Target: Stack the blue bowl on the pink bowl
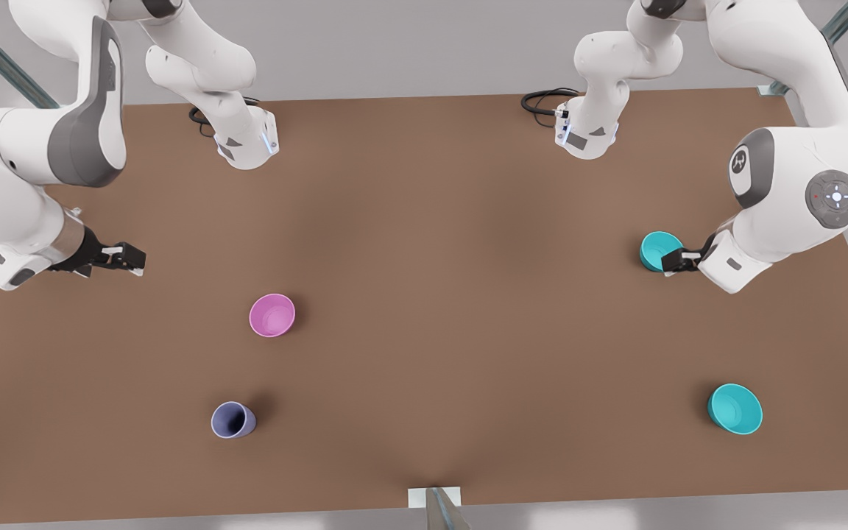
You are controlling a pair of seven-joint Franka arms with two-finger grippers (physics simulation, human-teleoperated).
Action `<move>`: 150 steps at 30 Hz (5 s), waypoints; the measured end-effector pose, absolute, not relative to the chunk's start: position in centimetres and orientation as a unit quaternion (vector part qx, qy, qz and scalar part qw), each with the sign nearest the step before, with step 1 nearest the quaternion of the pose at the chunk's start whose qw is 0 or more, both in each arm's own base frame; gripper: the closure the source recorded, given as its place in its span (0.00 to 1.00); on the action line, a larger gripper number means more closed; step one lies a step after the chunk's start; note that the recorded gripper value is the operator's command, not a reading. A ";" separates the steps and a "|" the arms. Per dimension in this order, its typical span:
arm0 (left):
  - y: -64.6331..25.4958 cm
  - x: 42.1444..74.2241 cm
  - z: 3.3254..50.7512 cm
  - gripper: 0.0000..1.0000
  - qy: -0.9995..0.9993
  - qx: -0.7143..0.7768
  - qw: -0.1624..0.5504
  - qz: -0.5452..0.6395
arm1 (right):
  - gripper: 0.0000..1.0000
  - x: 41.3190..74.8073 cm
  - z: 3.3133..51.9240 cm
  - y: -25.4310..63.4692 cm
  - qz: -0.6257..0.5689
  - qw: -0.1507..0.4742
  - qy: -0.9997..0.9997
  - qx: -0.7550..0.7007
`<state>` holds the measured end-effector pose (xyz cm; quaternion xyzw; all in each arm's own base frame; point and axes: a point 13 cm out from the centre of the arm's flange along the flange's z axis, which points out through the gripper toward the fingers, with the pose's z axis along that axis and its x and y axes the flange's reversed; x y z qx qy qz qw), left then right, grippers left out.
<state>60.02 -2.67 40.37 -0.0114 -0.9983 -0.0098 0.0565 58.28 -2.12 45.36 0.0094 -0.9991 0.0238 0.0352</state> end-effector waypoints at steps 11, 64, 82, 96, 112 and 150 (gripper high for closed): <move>-2.1 60.3 39.5 0.00 -0.998 -0.007 0.059 -0.008 | 0.00 58.4 16.2 5.3 -0.050 0.196 -0.979 0.034; 1.1 60.1 35.4 0.00 -0.994 0.023 0.103 0.015 | 0.65 63.5 8.4 53.0 -0.228 0.064 -0.964 -0.117; 18.2 44.1 14.5 0.00 -0.969 0.120 0.205 0.069 | 0.00 72.3 35.4 3.7 0.004 -0.007 -0.969 -0.246; 16.1 40.2 5.9 0.10 -0.972 0.005 0.207 0.112 | 0.00 61.6 39.5 3.3 0.040 0.036 -0.998 -0.026; 7.4 51.1 15.2 0.79 -0.982 -0.115 0.102 0.108 | 0.00 65.3 40.4 2.9 0.054 0.018 -0.995 0.086; -39.8 65.2 12.4 0.79 -0.979 0.119 0.138 0.095 | 0.00 65.4 39.5 2.9 0.056 0.034 -0.986 0.155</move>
